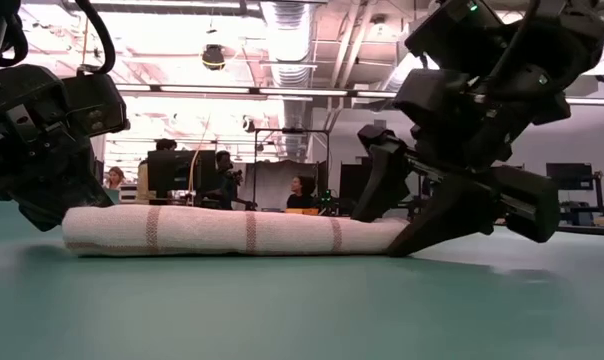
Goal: Roll towel
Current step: Roll the white towel
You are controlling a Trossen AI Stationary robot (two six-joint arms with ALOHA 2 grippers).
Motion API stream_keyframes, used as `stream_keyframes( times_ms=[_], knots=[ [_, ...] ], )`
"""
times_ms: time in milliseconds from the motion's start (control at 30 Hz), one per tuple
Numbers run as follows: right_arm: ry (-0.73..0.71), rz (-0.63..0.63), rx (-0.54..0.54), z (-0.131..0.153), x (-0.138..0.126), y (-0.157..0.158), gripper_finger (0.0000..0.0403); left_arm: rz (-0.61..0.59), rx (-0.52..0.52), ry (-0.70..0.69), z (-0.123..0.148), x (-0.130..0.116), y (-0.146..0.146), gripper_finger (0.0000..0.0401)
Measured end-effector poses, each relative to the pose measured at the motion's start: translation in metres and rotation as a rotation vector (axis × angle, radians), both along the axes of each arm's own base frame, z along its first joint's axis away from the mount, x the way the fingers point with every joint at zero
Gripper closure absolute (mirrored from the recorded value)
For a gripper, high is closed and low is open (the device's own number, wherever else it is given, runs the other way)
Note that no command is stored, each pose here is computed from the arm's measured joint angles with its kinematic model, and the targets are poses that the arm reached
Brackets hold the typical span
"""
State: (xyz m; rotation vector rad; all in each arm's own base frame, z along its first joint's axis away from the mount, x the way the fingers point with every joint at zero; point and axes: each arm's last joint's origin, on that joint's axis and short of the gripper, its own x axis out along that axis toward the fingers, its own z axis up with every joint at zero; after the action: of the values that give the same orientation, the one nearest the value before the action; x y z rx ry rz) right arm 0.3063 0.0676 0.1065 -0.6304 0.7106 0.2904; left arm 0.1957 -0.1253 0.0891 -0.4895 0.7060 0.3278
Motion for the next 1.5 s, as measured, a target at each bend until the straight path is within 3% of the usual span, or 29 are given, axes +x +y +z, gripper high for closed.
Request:
stream_keyframes(
  times_ms=[100, 233, 533, 600, 767, 900, 1033, 1300, 1500],
  knots=[
    [0.013, -0.092, 0.014, -0.001, -0.001, -0.003, 0.0149, -0.008, 0.005, 0.002, 0.0, 0.0, 0.0, 0.0401],
    [0.035, -0.198, 0.011, -0.004, -0.003, -0.006, 0.0189, -0.013, 0.01, 0.003, 0.0, 0.0, 0.0, 0.0401],
    [0.059, -0.325, 0.098, -0.005, -0.008, 0.006, 0.0363, -0.015, 0.006, 0.001, 0.0, 0.0, 0.0, 0.0401],
    [0.082, -0.332, 0.105, 0.0, -0.006, 0.012, 0.0384, -0.01, -0.006, -0.008, 0.0, 0.0, 0.0, 0.0401],
    [0.145, -0.328, 0.136, 0.02, 0.002, 0.026, 0.0372, -0.059, -0.104, -0.056, 0.005, 0.006, -0.007, 0.0401],
    [0.254, -0.257, 0.261, 0.043, 0.011, 0.032, 0.0381, -0.133, -0.185, -0.048, 0.011, 0.011, -0.014, 0.0401],
    [0.354, -0.221, 0.379, 0.066, 0.023, 0.028, 0.0384, -0.16, -0.193, -0.053, 0.017, 0.017, -0.019, 0.0401],
    [0.452, -0.192, 0.692, 0.091, 0.04, -0.008, 0.0385, -0.219, -0.244, -0.048, 0.024, 0.023, -0.026, 0.0401],
    [0.469, -0.29, 0.72, 0.088, 0.041, -0.039, 0.0385, -0.216, -0.267, -0.043, 0.024, 0.023, -0.026, 0.0401]
  ],
)
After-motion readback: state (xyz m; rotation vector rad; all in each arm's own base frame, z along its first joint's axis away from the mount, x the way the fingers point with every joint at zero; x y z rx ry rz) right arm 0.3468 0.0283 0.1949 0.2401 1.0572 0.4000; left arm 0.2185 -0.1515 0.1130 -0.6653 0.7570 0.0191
